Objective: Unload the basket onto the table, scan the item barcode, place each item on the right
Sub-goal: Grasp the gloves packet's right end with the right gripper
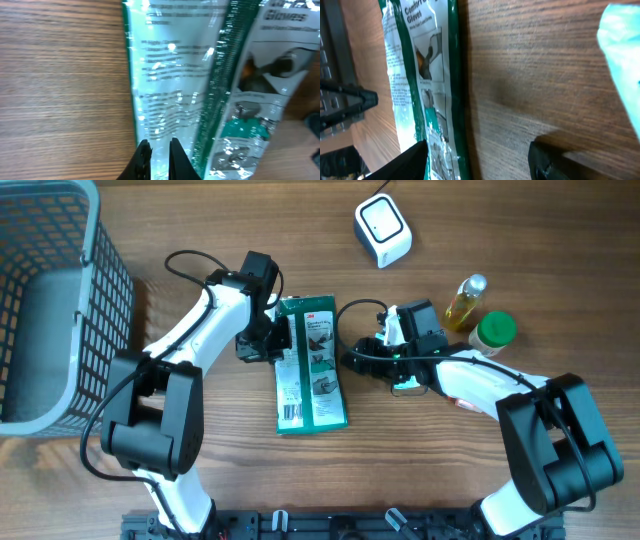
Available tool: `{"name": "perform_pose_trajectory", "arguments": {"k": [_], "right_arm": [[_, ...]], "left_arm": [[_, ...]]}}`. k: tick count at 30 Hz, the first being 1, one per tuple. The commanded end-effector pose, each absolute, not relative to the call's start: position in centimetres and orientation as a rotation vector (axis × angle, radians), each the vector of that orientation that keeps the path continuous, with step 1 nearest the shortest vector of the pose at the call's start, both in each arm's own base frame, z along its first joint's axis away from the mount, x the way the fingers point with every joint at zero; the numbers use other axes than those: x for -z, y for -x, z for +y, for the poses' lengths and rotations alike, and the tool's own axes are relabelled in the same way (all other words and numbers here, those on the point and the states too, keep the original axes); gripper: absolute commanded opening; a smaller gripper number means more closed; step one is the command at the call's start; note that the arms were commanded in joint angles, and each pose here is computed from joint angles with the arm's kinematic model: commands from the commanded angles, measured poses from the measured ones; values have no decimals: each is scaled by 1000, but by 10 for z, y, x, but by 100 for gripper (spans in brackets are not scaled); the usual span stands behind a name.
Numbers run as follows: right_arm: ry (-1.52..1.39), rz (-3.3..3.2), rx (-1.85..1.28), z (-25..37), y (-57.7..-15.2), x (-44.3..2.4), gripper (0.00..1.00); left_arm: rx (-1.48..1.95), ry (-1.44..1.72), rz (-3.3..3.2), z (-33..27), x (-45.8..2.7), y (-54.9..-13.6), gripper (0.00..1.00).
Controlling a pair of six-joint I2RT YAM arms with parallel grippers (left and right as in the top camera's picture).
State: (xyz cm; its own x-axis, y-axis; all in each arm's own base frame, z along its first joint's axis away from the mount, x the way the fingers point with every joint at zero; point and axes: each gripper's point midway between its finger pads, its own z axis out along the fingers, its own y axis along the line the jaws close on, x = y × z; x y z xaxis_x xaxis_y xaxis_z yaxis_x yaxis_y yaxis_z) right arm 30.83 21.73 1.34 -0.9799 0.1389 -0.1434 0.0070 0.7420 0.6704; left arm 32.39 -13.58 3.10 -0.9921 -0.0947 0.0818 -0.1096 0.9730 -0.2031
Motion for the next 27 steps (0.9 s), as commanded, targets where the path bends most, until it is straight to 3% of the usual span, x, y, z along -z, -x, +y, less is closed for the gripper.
{"name": "perform_pose_trajectory", "arguments": {"k": [1,16,27], "right_arm": [[-115,2876,-1026,210,-281,15,65],[-36,2907,-1033,223,-267,16,66],[11,2926,-1080,239,-255,17,66]], "left_arm": [[-424,-103,-3052,-146,-38,-327,6],[-430,-102,-3061,-142,13,-309,5],[-431,-101,-3062,-142,17,-307,4]]}}
